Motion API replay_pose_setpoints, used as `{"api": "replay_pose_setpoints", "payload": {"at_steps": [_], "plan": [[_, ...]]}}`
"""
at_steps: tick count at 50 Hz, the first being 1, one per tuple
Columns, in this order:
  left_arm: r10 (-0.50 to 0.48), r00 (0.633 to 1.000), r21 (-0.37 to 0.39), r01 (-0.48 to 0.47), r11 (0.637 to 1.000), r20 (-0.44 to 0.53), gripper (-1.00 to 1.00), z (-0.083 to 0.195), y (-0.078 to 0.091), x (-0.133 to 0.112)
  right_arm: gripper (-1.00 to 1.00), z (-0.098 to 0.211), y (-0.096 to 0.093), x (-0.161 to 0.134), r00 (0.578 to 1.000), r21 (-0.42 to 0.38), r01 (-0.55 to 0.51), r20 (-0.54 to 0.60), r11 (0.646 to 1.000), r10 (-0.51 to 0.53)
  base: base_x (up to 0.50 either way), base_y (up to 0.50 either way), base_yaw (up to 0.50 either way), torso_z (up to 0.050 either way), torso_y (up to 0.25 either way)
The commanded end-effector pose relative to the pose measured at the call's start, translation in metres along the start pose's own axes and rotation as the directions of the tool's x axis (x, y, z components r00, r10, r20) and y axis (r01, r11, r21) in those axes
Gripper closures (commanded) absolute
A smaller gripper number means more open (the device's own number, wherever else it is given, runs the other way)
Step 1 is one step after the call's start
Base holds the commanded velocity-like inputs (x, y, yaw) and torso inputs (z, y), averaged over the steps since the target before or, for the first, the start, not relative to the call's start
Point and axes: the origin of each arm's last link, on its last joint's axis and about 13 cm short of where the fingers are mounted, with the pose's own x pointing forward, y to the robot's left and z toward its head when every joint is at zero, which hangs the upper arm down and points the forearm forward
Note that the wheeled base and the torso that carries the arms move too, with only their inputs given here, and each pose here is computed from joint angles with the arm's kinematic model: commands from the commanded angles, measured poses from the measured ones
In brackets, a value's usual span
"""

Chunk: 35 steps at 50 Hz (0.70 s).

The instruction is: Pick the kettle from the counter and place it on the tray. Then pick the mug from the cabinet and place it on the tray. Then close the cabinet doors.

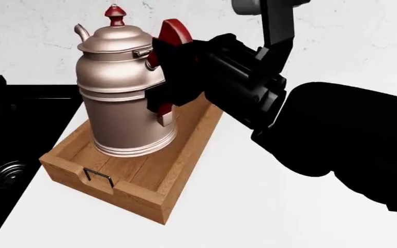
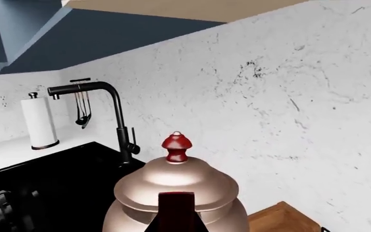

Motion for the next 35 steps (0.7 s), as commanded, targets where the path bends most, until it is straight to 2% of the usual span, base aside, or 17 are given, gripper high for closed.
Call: {"api": "replay_pose_setpoints", "payload": {"at_steps": [1, 35], "plan": [[0.006, 1.0, -0.003, -0.006, 1.0, -0.001, -1.0, -0.001, 0.002, 0.001, 1.0, -0.007, -0.006, 0.003, 1.0, 0.013, -0.001, 0.028, 1.0, 0.0, 0.0, 0.0, 0.0, 0.0, 0.0], [0.025, 1.0, -0.017, -0.025, 1.0, -0.008, -1.0, -0.008, 0.01, 0.0, 1.0, -0.036, -0.013, 0.024, 0.997, 0.101, -0.063, 0.039, 0.993, 0.059, 0.0, 0.0, 0.0, 0.0, 0.001]]}}
